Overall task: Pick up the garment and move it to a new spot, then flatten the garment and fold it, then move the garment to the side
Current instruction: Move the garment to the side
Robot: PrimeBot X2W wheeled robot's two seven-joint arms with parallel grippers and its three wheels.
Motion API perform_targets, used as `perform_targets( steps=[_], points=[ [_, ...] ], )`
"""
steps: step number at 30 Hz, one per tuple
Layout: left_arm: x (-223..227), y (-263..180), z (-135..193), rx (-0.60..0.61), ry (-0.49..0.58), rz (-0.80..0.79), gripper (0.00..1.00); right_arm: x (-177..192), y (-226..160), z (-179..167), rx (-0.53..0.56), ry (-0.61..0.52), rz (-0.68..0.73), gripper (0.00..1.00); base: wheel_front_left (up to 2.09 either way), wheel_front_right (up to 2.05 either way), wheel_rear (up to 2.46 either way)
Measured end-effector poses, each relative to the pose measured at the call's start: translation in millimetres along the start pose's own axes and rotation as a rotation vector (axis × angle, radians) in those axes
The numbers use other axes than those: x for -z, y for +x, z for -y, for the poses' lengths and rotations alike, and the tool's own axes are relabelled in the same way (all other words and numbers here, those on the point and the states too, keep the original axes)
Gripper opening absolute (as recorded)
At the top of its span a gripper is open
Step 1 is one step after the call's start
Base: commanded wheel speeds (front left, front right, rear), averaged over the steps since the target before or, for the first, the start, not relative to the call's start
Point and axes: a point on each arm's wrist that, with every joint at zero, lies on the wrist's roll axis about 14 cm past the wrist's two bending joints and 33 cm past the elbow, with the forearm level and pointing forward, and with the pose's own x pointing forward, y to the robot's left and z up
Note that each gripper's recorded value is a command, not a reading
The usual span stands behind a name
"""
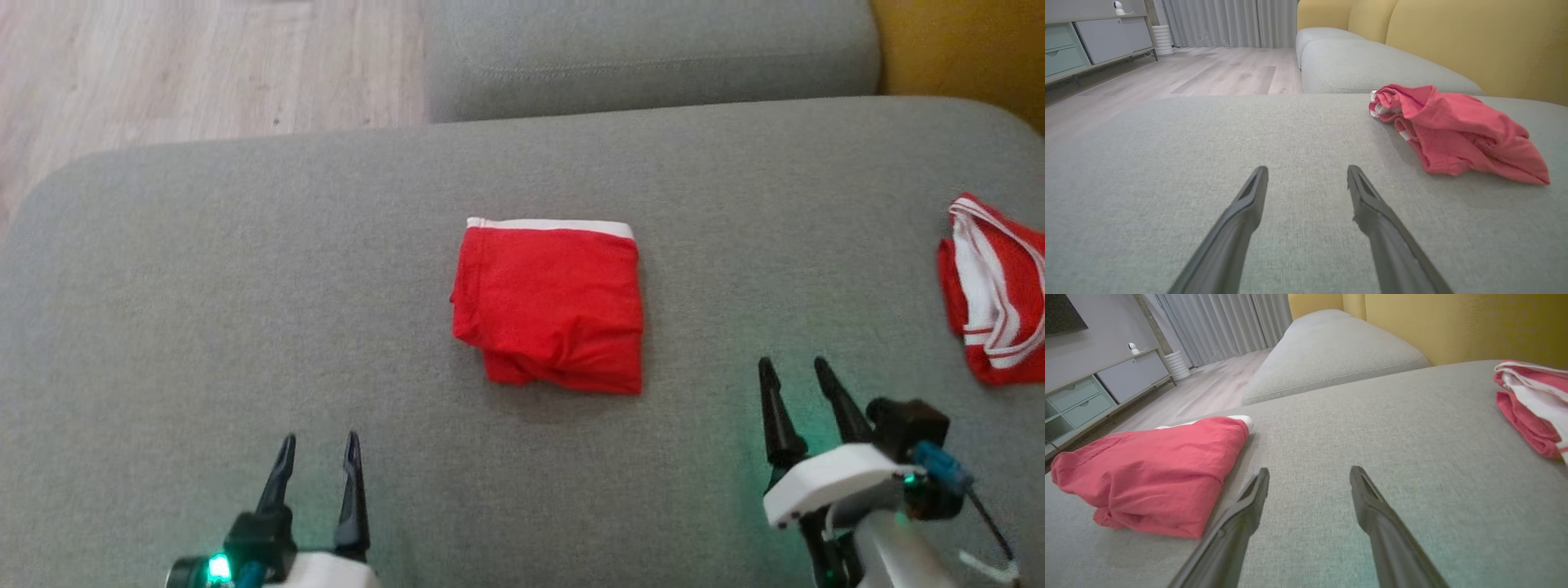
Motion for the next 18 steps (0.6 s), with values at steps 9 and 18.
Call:
perform_targets(
  steps=[9, 18],
  points=[
    [3.5, -5.0, 2.6, 0.007, -0.001, -0.008, 1.0, 6.3, -5.1, -3.1, -0.004, 0.016, -0.013, 1.0, 0.0, 0.0, 0.0],
    [0.7, 7.1, 5.8, 0.023, -0.003, -0.005, 1.0, -2.0, 41.9, -46.1, -0.139, -0.002, -0.026, 1.0, 0.0, 0.0, 0.0]
  ],
)
